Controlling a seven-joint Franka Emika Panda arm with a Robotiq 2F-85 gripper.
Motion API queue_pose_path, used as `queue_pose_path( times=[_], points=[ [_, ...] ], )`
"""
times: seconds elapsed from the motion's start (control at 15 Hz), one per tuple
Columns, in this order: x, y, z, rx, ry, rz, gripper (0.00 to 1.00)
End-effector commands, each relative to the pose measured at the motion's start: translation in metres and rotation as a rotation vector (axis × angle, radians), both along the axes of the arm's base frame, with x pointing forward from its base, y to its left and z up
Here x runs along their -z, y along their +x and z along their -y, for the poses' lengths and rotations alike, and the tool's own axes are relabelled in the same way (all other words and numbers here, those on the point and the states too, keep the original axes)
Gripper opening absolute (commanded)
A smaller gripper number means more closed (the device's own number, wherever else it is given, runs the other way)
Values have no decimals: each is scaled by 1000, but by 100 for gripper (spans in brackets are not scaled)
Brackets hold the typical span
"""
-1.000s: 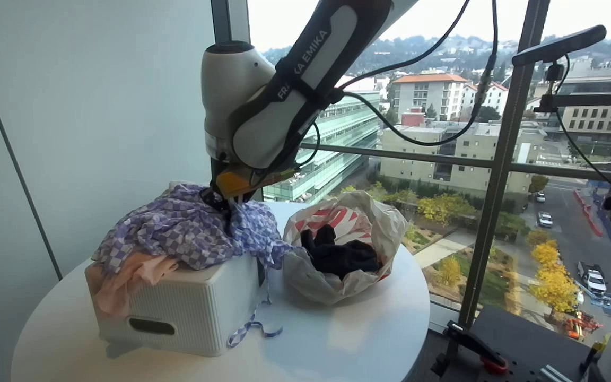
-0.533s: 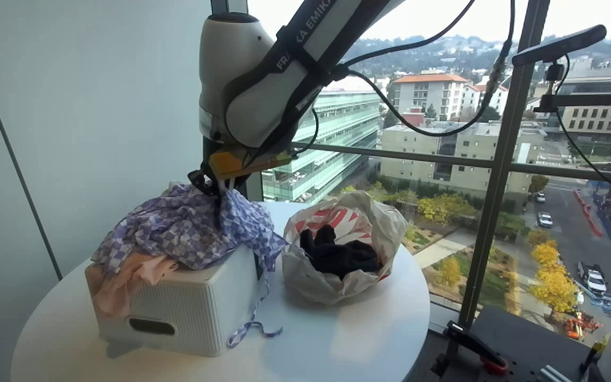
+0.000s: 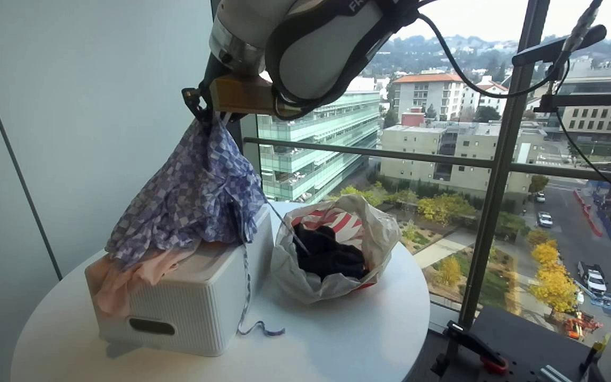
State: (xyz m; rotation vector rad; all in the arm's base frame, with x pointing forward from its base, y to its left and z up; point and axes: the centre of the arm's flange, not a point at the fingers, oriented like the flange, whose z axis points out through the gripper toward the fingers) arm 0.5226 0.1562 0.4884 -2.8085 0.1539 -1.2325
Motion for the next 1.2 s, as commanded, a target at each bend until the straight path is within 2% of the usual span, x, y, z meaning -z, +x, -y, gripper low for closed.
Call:
queue_pose_path(
  times=[0.0,0.27,0.67,0.87,1.13],
  points=[
    [-43,-41,3,39,47,182,4],
    [-85,-68,17,121,67,346,4],
    [-134,-118,34,253,36,561,4],
    [-147,-139,39,326,15,625,4],
    [-132,-139,65,439,-4,610,3]
  ],
)
